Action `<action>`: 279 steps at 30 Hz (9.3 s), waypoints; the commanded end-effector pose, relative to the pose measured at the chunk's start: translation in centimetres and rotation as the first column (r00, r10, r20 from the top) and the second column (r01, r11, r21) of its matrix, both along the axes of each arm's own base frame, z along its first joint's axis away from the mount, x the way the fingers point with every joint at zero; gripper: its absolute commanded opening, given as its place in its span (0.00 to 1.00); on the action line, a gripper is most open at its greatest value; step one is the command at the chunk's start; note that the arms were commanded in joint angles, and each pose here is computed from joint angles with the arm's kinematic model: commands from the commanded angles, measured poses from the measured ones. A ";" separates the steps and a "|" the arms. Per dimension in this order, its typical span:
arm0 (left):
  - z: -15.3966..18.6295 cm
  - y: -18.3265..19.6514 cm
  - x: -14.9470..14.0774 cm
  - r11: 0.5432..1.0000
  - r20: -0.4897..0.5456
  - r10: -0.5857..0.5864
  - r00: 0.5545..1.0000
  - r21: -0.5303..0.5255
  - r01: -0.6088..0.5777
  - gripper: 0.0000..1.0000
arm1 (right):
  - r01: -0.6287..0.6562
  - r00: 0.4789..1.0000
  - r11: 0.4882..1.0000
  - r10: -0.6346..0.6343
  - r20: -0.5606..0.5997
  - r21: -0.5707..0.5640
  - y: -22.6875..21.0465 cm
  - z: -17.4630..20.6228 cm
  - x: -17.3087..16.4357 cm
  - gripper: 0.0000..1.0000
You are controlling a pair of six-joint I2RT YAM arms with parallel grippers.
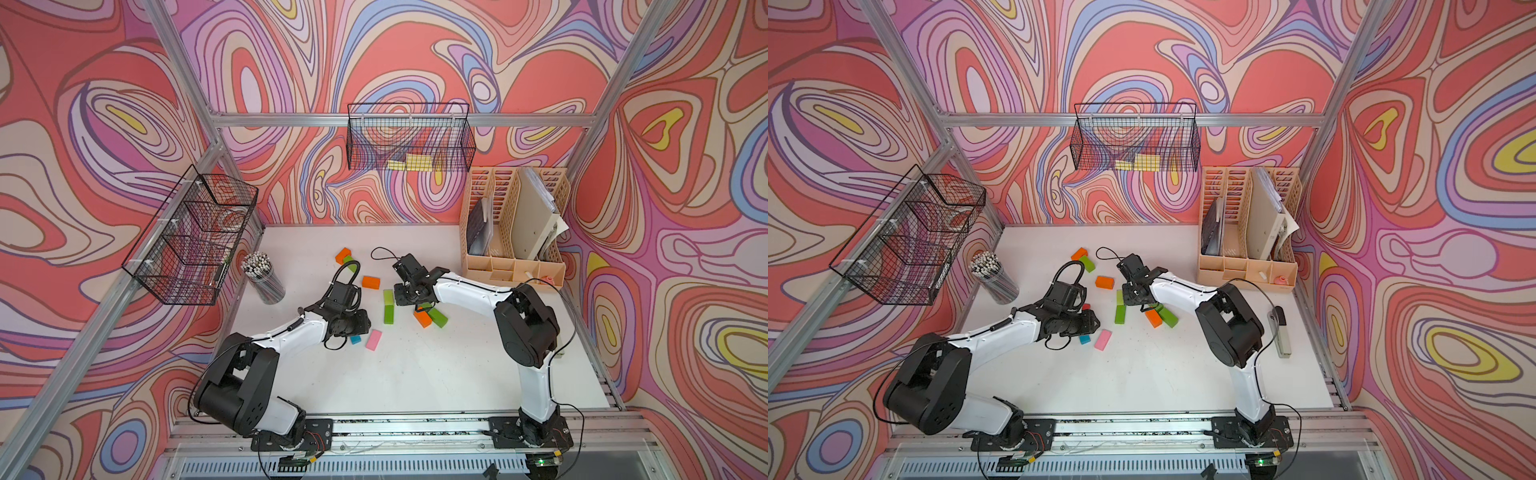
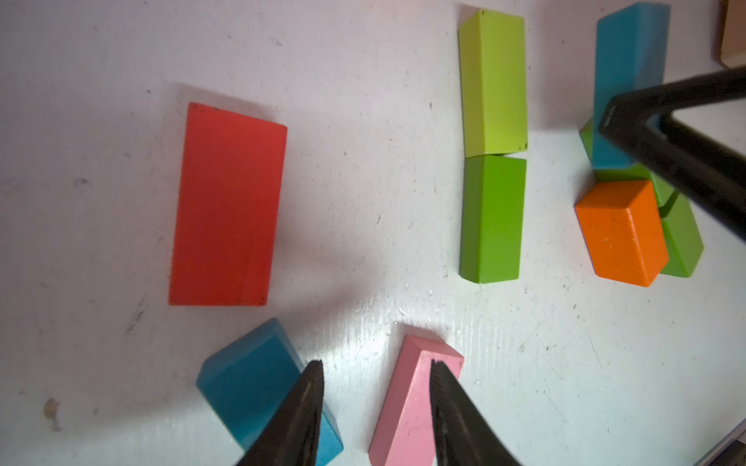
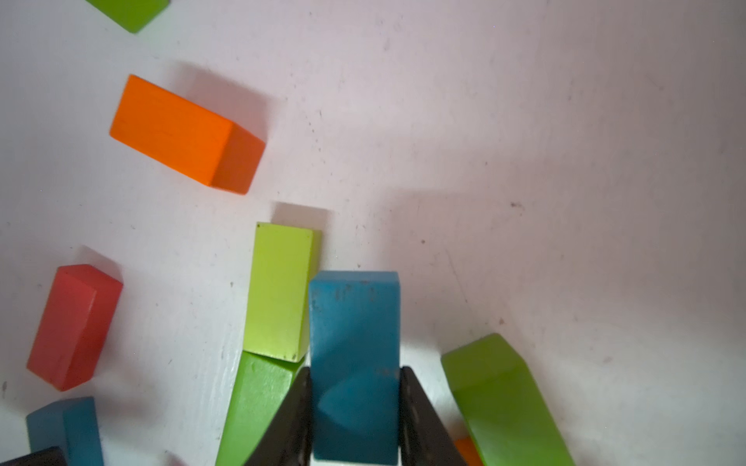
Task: Assemble the letter c with building blocks
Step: Pick up the building block from the center of the board, then assemble the building block at the center of the board, then pick up the building block from the center of the board.
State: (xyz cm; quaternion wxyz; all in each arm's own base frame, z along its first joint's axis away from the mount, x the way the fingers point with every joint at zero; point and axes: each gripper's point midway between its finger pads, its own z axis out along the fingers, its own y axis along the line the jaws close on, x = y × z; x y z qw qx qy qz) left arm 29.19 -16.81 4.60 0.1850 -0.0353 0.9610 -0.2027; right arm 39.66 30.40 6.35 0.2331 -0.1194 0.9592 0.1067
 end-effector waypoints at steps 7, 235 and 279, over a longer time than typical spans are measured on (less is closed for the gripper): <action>0.6 -0.1 0.0 1.000 0.025 -0.010 1.000 -0.022 0.010 0.46 | -0.456 0.877 0.882 0.469 0.110 -0.119 -0.1 3.2 1.6 0.21; 0.9 4.6 -2.0 0.938 -0.062 0.227 0.972 0.283 -0.201 0.68 | -0.109 0.974 0.993 0.095 0.204 0.055 -3.5 9.0 -2.8 0.88; 3.4 1.2 -1.1 0.916 -0.026 -0.071 0.997 0.393 0.075 0.23 | -0.176 0.968 0.971 0.141 0.209 0.159 -7.9 8.7 -6.3 0.80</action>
